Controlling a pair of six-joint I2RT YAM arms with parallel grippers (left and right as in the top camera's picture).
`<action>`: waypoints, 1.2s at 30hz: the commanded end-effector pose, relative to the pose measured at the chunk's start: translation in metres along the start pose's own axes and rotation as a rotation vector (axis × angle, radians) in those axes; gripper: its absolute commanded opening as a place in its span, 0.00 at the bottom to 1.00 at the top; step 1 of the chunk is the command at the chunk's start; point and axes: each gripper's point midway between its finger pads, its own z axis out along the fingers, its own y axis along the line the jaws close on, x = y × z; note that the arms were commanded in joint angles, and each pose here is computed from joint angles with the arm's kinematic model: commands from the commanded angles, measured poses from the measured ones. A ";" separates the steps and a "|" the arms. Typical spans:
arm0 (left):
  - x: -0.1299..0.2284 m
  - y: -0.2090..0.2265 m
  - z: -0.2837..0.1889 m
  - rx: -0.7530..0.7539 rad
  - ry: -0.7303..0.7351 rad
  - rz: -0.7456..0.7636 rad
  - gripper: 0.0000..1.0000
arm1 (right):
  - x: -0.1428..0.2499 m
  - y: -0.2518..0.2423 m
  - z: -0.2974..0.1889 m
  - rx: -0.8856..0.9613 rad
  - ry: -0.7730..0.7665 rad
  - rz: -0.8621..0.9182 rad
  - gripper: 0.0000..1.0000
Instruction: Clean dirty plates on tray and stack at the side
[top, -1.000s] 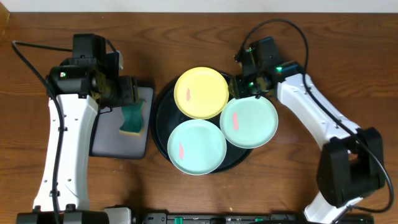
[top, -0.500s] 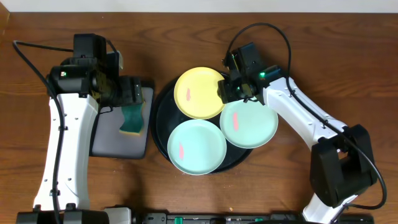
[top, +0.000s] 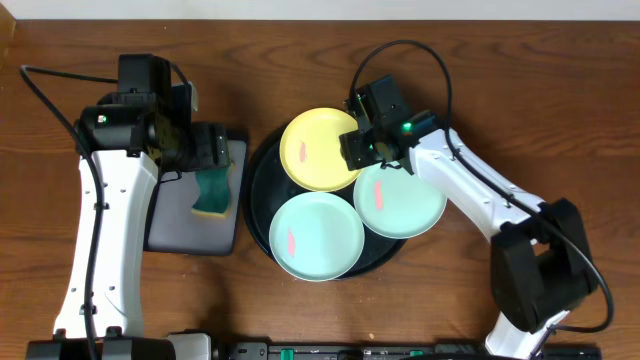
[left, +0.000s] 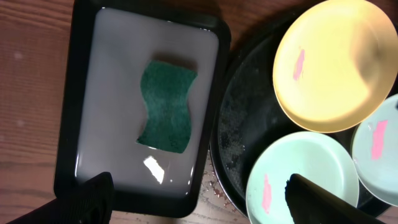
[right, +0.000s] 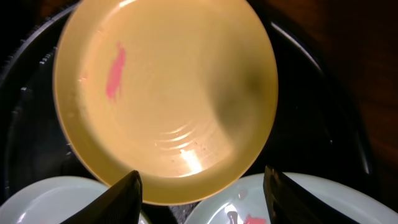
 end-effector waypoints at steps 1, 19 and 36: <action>0.003 0.001 0.004 -0.006 0.017 0.003 0.89 | 0.002 -0.004 0.014 0.035 0.016 0.004 0.60; -0.006 0.000 0.004 -0.002 -0.019 0.006 0.89 | 0.004 -0.005 0.019 0.037 0.025 0.004 0.63; -0.012 -0.001 0.004 0.001 -0.043 0.008 0.89 | 0.007 -0.005 0.019 0.039 0.034 0.005 0.74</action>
